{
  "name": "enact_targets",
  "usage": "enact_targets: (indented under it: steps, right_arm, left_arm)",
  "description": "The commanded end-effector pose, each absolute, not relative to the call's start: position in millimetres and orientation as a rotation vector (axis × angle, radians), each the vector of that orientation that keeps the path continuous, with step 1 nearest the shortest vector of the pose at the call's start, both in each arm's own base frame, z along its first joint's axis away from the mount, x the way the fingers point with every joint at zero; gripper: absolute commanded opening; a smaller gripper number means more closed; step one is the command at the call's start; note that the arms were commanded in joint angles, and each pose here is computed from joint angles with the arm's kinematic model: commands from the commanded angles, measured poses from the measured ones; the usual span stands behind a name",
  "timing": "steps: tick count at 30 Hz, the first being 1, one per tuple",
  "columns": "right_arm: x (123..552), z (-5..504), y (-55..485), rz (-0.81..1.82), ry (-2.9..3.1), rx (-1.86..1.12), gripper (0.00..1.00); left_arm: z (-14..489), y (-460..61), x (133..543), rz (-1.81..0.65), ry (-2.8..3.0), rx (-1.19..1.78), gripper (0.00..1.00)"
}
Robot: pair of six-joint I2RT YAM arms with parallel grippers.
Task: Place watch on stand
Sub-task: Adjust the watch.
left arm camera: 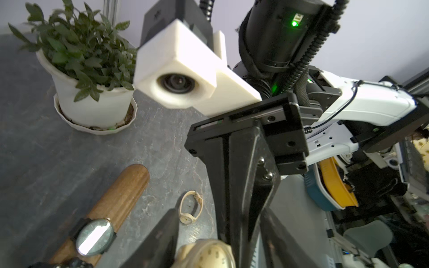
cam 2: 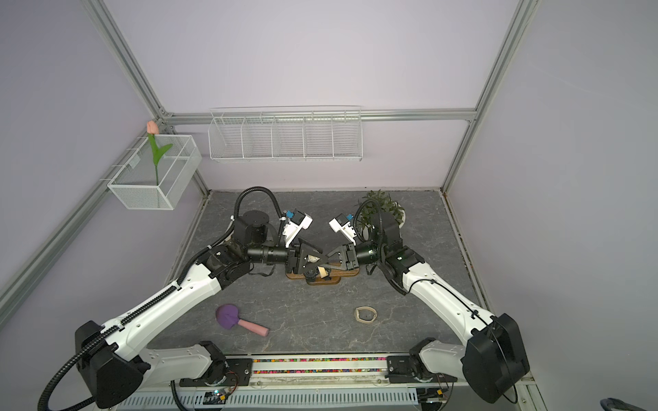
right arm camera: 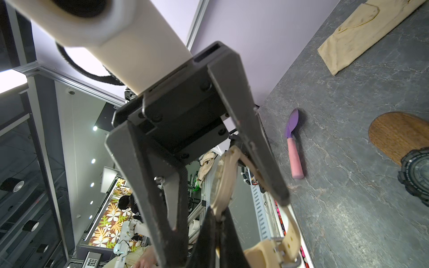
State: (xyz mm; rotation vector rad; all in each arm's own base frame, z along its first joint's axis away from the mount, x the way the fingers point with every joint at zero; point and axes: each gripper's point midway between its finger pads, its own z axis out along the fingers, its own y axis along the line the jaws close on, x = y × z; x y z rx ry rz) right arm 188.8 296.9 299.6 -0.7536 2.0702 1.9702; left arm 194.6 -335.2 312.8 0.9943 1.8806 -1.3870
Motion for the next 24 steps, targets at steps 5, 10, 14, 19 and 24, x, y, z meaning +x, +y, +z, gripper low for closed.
enact_targets:
  steps: [5, 10, 14, 19, 24]
  right_arm:
    - [189, 305, 294, 1.989, 2.037, -0.782, 0.07]
    - [190, 304, 291, 1.983, 2.041, -0.763, 0.07]
    - [190, 305, 289, 1.984, 2.035, -0.766, 0.07]
    - [190, 306, 288, 1.985, 2.034, -0.763, 0.07]
    - [190, 305, 288, 1.983, 2.034, -0.761, 0.07]
  left_arm:
    - [321, -329, 193, -1.358, 1.859, 0.987, 0.36]
    - [322, -324, 195, -1.313, 1.87, 0.966, 0.31]
    - [320, -321, 196, -1.294, 1.879, 0.956, 0.24]
    - [317, -320, 196, -1.285, 1.892, 0.949, 0.12]
    - [316, -321, 198, -1.288, 1.901, 0.941, 0.0]
